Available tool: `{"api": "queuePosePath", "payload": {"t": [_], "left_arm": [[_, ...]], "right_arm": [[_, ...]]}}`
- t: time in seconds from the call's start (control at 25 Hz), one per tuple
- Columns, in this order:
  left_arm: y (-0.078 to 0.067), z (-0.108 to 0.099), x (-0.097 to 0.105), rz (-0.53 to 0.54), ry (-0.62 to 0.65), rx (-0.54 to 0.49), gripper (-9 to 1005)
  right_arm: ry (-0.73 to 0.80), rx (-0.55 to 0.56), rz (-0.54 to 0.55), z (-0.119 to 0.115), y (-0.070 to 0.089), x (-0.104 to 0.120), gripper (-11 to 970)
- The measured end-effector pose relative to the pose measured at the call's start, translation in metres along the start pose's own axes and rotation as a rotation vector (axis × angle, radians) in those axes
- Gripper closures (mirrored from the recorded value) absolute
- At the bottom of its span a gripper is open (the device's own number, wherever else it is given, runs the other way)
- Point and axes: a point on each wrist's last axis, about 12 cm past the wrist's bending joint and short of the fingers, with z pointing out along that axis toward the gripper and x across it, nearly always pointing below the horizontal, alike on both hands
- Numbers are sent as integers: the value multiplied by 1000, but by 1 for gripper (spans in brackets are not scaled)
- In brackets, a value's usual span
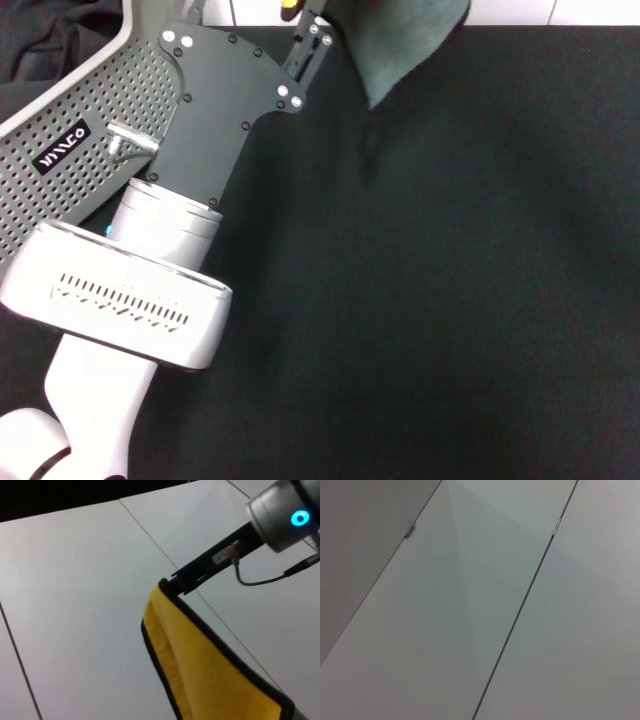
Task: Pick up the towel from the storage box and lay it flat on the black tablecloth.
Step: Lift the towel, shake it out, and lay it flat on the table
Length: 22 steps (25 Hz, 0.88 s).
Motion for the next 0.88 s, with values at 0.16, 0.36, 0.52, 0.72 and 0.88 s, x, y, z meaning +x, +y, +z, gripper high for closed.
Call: {"api": "queuePosePath", "payload": {"t": [0.16, 0.36, 0.52, 0.72, 0.88], "left_arm": [[-2, 2, 2, -6, 11, 16, 278], [-9, 4, 1, -38, 8, 60, 284], [-13, 5, 2, -63, 19, 92, 289], [-21, 3, -2, -67, 1, 137, 294], [-19, 4, -1, -62, 4, 123, 299]], "right_arm": [[-9, -11, 1, 0, 3, -3, 949], [-27, -15, 13, 3, 4, -9, 949], [-48, -22, 12, 6, 6, -15, 949], [-57, -9, 24, 11, 5, -19, 949], [-60, -19, 33, 12, 8, -20, 949]]}}
